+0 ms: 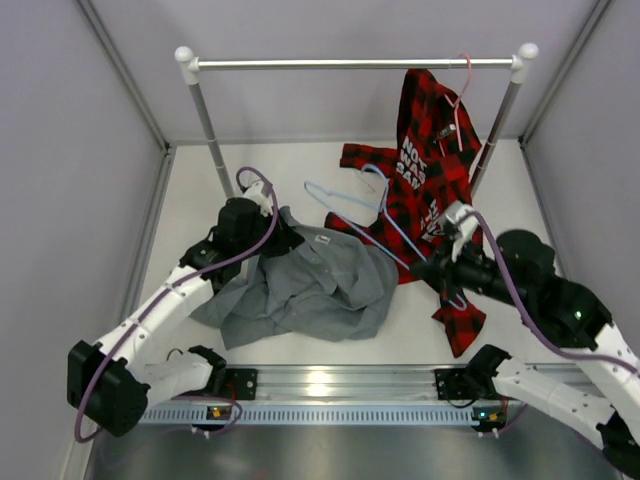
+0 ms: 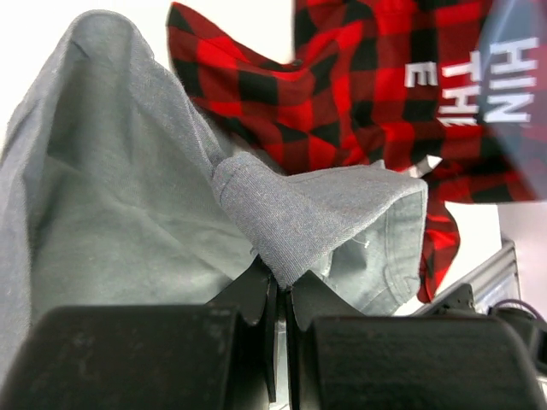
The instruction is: Place the shirt on the hanger
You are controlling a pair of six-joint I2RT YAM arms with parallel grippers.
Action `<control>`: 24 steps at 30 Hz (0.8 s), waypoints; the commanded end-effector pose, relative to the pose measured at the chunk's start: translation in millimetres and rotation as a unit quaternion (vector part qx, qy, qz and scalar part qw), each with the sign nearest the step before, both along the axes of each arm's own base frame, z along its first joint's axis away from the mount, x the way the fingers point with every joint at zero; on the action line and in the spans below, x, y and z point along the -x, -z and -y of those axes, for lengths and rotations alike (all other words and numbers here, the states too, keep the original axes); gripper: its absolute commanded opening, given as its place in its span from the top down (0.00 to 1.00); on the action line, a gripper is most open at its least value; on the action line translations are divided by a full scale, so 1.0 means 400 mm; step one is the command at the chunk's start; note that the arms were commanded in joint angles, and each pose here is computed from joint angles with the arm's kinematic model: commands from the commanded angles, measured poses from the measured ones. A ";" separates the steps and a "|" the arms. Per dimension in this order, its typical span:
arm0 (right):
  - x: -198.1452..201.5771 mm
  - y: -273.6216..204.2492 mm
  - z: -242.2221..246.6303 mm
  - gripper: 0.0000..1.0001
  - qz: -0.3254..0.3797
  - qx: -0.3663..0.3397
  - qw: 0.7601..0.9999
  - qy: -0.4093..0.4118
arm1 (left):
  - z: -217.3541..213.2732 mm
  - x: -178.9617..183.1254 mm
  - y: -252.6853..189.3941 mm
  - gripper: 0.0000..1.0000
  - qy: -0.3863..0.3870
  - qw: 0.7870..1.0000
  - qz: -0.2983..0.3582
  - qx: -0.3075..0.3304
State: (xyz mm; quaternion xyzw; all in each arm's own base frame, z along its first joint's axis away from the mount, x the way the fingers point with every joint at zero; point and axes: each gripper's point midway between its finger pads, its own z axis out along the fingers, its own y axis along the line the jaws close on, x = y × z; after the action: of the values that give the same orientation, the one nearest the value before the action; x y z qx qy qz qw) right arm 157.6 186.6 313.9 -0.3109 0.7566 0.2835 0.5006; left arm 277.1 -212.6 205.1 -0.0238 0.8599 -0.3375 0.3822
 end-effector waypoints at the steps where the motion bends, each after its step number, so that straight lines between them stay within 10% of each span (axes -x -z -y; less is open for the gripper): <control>1: 0.148 0.074 0.032 1.00 -0.060 -0.030 0.995 -0.068 | -0.011 -0.036 -0.030 1.00 -0.011 1.000 0.012 -0.002; 24: 0.113 0.170 -0.043 1.00 -0.115 -0.073 0.989 -0.065 | 0.081 0.067 -0.068 1.00 0.136 0.987 -0.006 0.088</control>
State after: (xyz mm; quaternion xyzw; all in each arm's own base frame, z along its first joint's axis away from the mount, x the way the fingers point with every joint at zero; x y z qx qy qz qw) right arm 95.2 183.6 216.4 -0.2978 0.8016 0.3672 0.3660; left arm 262.5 -233.1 208.7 0.0099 0.8560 -0.4078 0.3176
